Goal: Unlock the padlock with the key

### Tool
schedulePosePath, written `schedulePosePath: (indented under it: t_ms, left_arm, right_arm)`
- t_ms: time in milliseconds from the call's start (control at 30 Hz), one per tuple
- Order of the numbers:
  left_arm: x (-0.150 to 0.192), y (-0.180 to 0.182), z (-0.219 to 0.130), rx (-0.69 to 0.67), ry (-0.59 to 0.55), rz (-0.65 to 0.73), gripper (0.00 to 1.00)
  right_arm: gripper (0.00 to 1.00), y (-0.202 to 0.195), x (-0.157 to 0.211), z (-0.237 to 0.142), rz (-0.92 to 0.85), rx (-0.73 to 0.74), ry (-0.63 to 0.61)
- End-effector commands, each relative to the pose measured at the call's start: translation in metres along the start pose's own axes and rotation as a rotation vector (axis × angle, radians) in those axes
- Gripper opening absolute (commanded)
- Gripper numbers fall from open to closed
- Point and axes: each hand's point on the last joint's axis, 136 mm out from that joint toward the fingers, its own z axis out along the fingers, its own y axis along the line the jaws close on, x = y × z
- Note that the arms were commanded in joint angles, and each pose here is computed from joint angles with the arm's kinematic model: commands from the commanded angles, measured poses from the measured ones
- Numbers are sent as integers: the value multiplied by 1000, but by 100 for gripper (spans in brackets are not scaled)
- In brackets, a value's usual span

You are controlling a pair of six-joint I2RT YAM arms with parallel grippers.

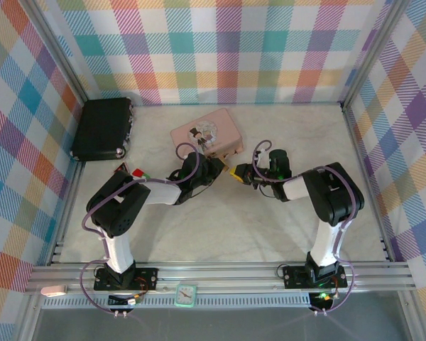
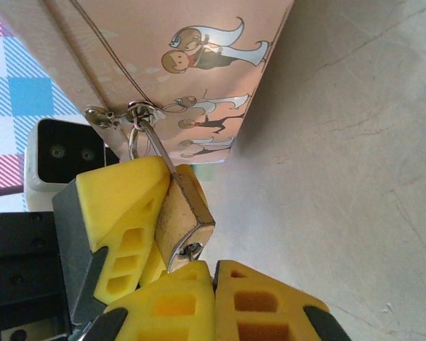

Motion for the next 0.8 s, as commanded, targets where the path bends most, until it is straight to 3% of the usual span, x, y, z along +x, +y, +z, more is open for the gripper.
schedulePosePath:
  t_ms: [0, 267, 533, 767]
  left_arm:
    - [37, -56, -9, 177, 148, 43, 0]
    - [26, -25, 4, 72, 82, 71, 0]
    - [19, -7, 18, 2, 34, 66, 0]
    - [20, -5, 26, -12, 37, 55, 23]
  right_arm:
    - [0, 4, -24, 5, 76, -56, -100]
    - [0, -34, -17, 4, 214, -44, -164]
    - [0, -41, -9, -5, 255, -3, -204]
    - [0, -41, -8, 2, 286, -6, -203]
